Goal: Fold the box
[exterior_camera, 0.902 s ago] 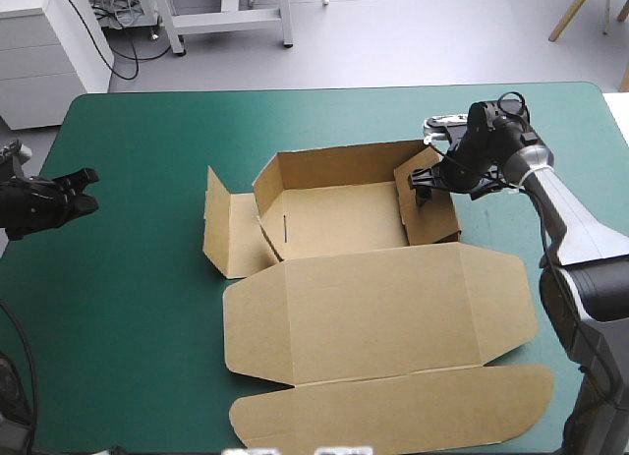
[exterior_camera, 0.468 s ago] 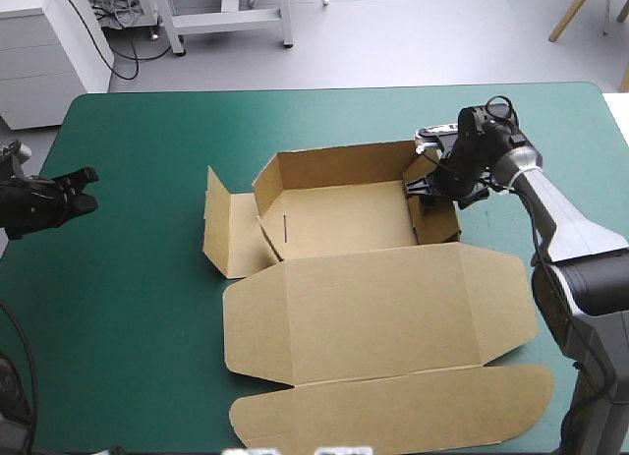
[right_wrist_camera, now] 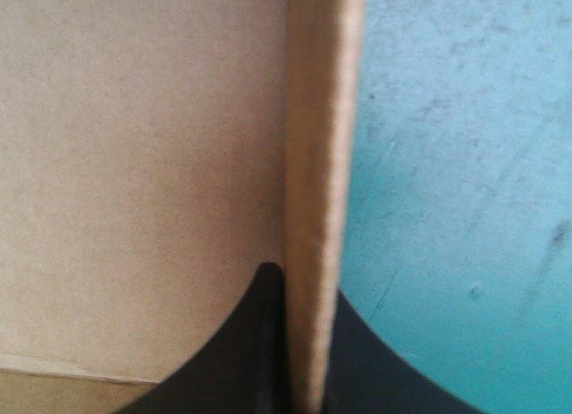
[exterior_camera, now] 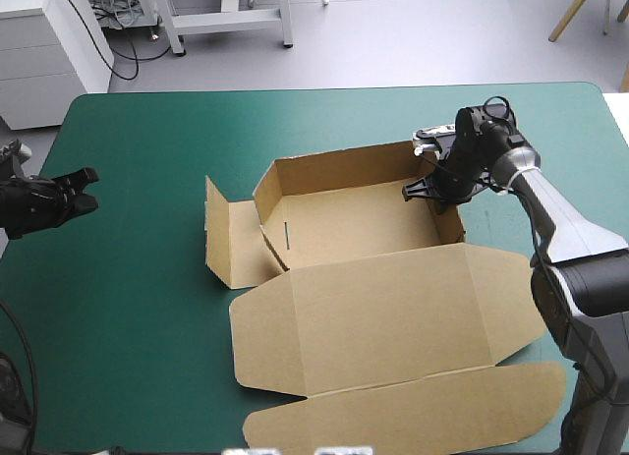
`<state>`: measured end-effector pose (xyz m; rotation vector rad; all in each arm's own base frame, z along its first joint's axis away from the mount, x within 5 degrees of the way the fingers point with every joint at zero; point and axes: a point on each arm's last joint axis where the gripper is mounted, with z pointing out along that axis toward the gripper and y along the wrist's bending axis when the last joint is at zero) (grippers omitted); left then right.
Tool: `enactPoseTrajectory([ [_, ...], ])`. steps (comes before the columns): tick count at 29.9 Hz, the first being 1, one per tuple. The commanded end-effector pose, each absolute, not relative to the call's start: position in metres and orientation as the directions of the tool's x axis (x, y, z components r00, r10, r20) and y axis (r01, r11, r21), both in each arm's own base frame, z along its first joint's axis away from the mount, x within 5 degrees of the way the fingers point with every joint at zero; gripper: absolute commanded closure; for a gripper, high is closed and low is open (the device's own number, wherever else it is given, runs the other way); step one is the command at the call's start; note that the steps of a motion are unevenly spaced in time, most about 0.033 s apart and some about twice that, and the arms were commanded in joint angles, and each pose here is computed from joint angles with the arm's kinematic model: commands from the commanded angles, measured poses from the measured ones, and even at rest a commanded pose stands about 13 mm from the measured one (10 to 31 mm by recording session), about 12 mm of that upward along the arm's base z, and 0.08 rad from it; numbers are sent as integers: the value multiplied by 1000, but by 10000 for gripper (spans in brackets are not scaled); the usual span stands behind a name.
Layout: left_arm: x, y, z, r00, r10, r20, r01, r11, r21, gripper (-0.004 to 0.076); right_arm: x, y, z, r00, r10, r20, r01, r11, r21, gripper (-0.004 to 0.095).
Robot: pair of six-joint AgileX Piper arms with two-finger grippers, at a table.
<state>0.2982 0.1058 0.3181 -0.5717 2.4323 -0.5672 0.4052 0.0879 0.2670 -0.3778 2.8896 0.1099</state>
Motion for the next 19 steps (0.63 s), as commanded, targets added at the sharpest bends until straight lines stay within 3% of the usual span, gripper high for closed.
enactPoseTrajectory([
  [1, 295, 102, 341, -704, -478, -525, -197, 842, -503, 734, 387, 85, 332, -882, -259, -395, -300, 953, 45, 918],
  [7, 295, 104, 341, -710, -417, -567, -153, 878, -454, 734, 349, 76, 400, -794, -240, -559, -303, 953, 21, 925],
  [14, 296, 104, 340, -723, -357, -592, -106, 903, -416, 723, 316, 70, 441, -715, -215, -665, -306, 952, 20, 927],
  [19, 296, 104, 340, -720, -358, -594, -108, 904, -413, 586, 311, 74, 455, -664, -217, -716, -351, 935, 42, 927],
])
